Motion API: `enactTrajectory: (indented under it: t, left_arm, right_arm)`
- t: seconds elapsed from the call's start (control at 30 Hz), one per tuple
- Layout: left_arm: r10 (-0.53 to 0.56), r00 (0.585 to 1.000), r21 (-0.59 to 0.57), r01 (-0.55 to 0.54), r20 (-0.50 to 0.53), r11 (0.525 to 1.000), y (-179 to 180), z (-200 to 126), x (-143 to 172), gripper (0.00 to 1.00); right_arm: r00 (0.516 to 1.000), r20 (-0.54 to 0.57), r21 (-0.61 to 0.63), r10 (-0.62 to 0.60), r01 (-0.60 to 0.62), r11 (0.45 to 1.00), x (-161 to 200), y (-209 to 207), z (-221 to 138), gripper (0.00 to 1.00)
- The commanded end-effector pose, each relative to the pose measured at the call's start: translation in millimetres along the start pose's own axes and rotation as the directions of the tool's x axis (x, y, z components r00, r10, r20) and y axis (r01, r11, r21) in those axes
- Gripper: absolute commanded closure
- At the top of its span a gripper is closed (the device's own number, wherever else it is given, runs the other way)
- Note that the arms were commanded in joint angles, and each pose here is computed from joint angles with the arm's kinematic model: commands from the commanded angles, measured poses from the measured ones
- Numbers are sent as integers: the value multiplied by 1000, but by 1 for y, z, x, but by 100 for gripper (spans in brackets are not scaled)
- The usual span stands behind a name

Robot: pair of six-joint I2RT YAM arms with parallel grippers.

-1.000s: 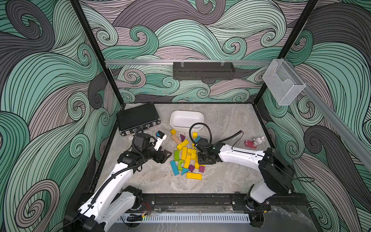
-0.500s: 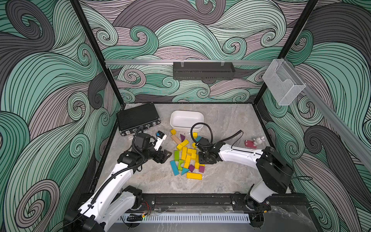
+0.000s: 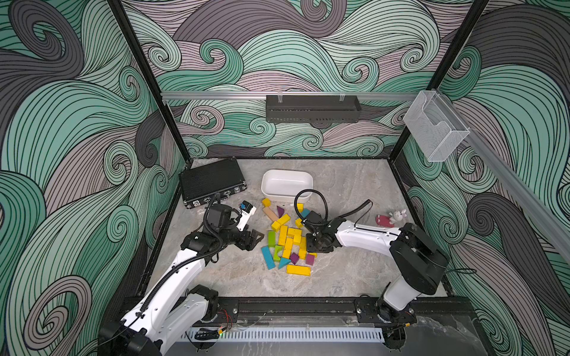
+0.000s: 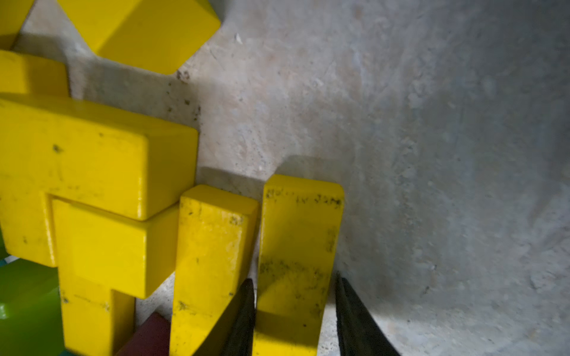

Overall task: Pick out the yellow building blocks
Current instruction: Pick up the building block from the center of the board.

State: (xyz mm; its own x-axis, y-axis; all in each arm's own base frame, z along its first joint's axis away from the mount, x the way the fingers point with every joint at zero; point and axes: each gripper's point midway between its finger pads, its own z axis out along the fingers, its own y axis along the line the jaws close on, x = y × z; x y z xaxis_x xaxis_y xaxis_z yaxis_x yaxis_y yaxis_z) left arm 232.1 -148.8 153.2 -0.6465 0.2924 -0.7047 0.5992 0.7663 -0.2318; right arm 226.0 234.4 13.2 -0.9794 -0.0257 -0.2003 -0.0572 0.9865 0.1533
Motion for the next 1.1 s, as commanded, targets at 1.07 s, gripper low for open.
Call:
enactTrajectory:
  t: [1.07]
  left_arm:
    - [1, 1000, -25, -2, -16, 1000, 3, -1, 1, 21]
  right_arm:
    - [955, -9, 14, -295, 295, 955, -9, 2, -38, 89]
